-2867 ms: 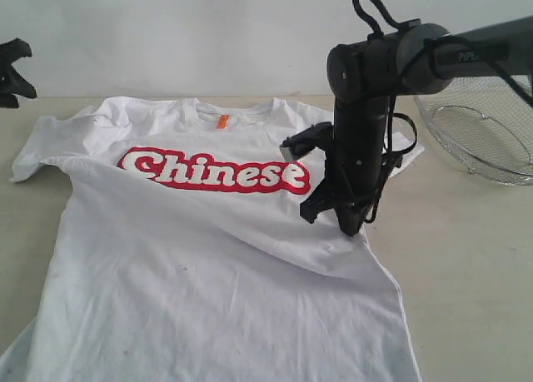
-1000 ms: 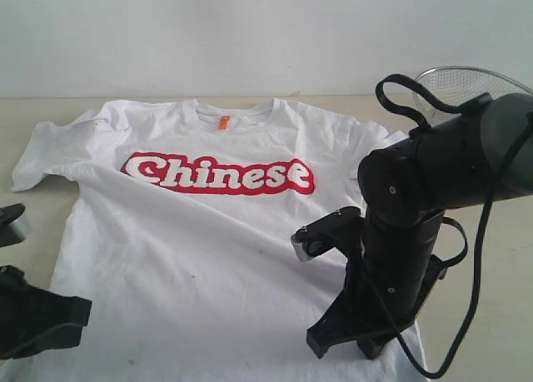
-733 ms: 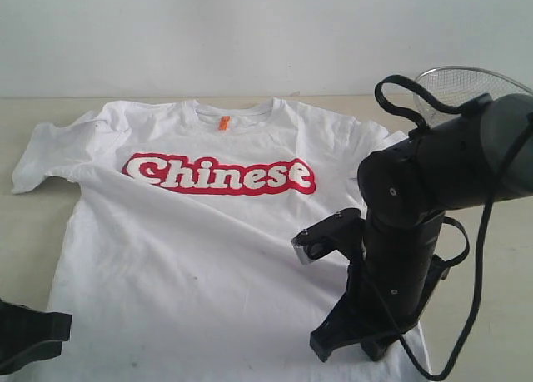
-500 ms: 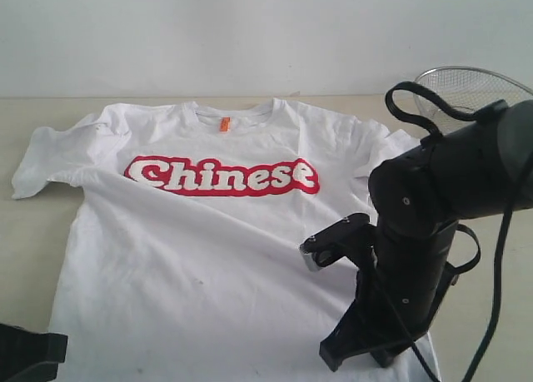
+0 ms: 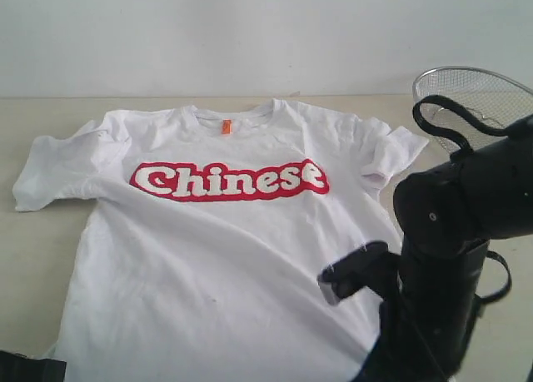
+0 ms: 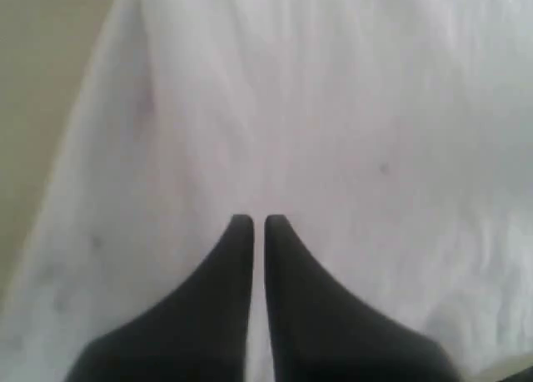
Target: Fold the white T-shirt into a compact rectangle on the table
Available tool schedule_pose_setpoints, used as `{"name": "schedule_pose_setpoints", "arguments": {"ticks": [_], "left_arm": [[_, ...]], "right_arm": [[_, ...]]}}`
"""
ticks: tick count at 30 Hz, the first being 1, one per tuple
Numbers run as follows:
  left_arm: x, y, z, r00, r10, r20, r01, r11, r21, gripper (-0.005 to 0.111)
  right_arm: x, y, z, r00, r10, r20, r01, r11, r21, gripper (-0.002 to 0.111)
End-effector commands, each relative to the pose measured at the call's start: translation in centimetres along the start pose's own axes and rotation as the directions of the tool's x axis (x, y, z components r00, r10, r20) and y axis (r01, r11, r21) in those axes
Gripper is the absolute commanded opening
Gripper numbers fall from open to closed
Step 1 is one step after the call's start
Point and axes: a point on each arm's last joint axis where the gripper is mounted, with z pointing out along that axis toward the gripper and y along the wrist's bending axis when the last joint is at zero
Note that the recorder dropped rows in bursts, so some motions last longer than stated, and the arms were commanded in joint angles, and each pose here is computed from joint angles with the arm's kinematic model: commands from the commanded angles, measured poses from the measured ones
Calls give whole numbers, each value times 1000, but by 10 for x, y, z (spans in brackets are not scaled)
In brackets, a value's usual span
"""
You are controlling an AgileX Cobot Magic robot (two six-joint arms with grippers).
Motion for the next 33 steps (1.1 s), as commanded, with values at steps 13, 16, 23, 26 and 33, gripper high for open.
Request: {"name": "schedule_pose_setpoints", "arguments": {"ticks": [13, 16, 23, 26, 33], "left_arm": [[-64, -34, -33, 953, 124, 278, -143, 989, 48, 5], [-70, -36, -35, 947, 124, 298, -144, 989, 44, 5], [-96, -40, -29, 932, 189, 311, -199, 980, 0, 5], [-110, -40, -18, 941, 188, 281, -194, 981, -5, 5], [-150, -41, 19, 951, 213, 226, -217, 976, -6, 5]], "right_arm": [[3, -2, -48, 998, -64, -14, 65, 995, 76, 0], [-3, -9, -56, 999, -39, 10, 37, 986, 162, 0], [-30, -14, -78, 974, -81, 211, 33, 975, 221, 0], [-40, -27, -94, 956, -32, 290, -30, 978, 208, 0], [-50, -84, -123, 896, 105, 430, -160, 983, 92, 0]]}}
